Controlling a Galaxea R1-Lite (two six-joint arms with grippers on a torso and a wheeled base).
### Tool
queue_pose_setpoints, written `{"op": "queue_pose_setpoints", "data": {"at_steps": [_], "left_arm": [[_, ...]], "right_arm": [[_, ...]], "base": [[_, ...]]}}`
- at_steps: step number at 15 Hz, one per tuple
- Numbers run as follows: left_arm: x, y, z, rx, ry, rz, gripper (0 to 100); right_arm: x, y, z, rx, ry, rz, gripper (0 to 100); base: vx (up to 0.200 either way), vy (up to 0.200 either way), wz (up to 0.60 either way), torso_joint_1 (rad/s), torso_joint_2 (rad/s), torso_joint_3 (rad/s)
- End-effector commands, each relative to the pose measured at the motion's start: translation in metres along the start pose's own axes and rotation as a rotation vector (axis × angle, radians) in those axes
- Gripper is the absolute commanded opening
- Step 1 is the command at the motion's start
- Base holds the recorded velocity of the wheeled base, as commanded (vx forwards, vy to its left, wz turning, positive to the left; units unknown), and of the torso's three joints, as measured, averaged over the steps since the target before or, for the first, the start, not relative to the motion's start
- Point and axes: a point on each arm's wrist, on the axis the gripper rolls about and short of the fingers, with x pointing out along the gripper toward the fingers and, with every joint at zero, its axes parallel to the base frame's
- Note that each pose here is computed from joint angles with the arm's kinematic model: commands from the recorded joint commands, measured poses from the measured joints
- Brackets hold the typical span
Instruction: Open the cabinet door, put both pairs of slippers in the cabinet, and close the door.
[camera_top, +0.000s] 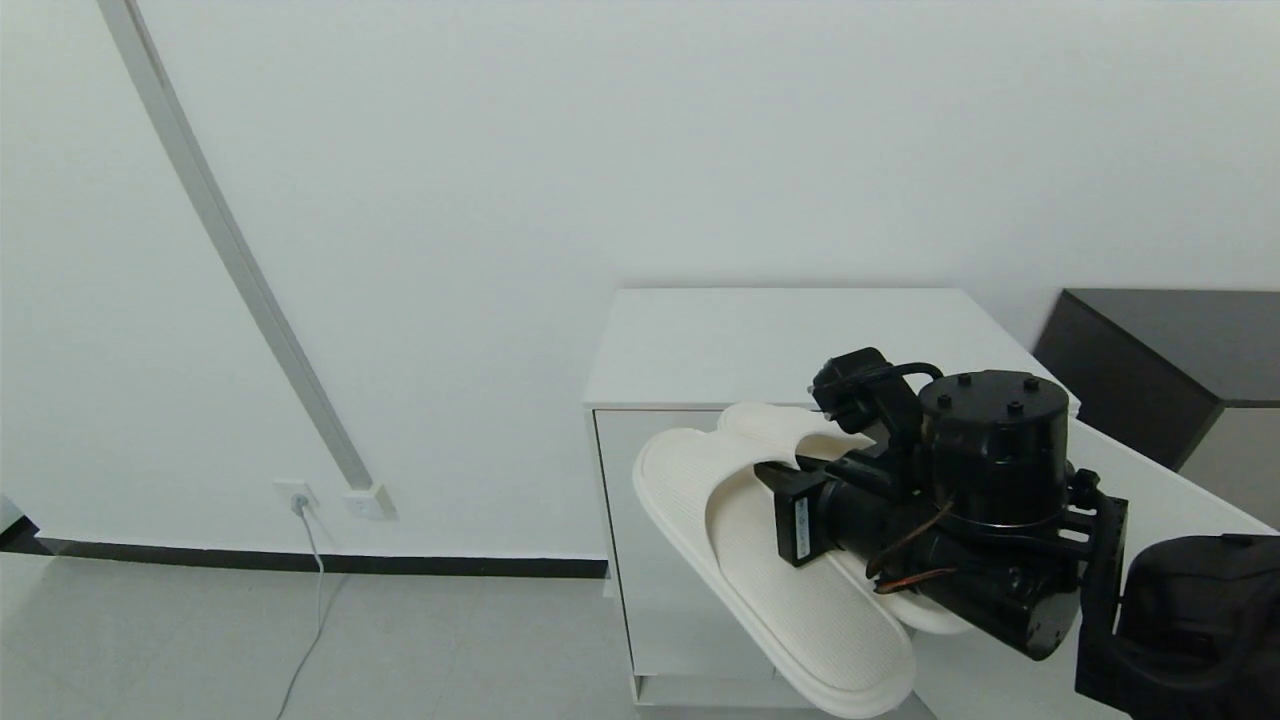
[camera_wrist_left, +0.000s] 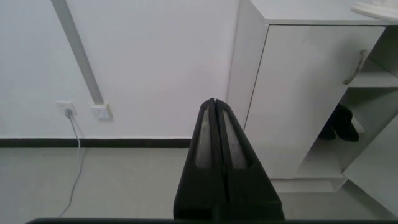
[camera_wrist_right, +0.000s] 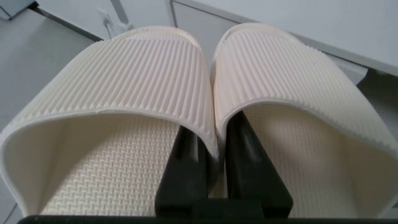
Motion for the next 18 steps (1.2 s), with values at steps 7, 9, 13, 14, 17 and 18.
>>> {"op": "queue_pose_setpoints", "data": {"at_steps": [7, 9, 13, 14, 17, 18], "left_arm": [[0.0001, 0.0000, 0.0000, 0.000, 0.001, 0.000, 0], [0.0001, 0.0000, 0.0000, 0.000, 0.001, 0.000, 0], [0.0001, 0.0000, 0.0000, 0.001, 0.001, 0.002, 0], [0.0001, 0.0000, 0.0000, 0.003, 0.001, 0.002, 0], [0.0001, 0.0001, 0.0000, 0.003, 0.001, 0.003, 0], [0.0001, 0.0001, 0.0000, 0.003, 0.001, 0.003, 0]], "right_arm": [[0.0009, 0.0029, -0.0055, -0.009, 0.006, 0.004, 0], [0.0007, 0.0030, -0.0080, -0.012, 0.004, 0.006, 0], [0.0002, 0.0029, -0.0075, -0.010, -0.003, 0.005, 0], [-0.0001, 0.0029, -0.0071, -0.010, -0.005, 0.004, 0], [-0.0012, 0.0039, -0.0085, -0.012, -0.001, 0.006, 0], [-0.0010, 0.0036, -0.0094, -0.011, 0.001, -0.003, 0]], "base": [[0.000, 0.000, 0.00, 0.000, 0.00, 0.000], [0.000, 0.000, 0.00, 0.000, 0.00, 0.000], [0.000, 0.000, 0.00, 0.000, 0.00, 0.000], [0.000, -0.200, 0.00, 0.002, 0.00, 0.002], [0.000, -0.200, 0.00, -0.004, 0.00, 0.004], [0.000, -0.200, 0.00, 0.012, 0.00, -0.002]]}}
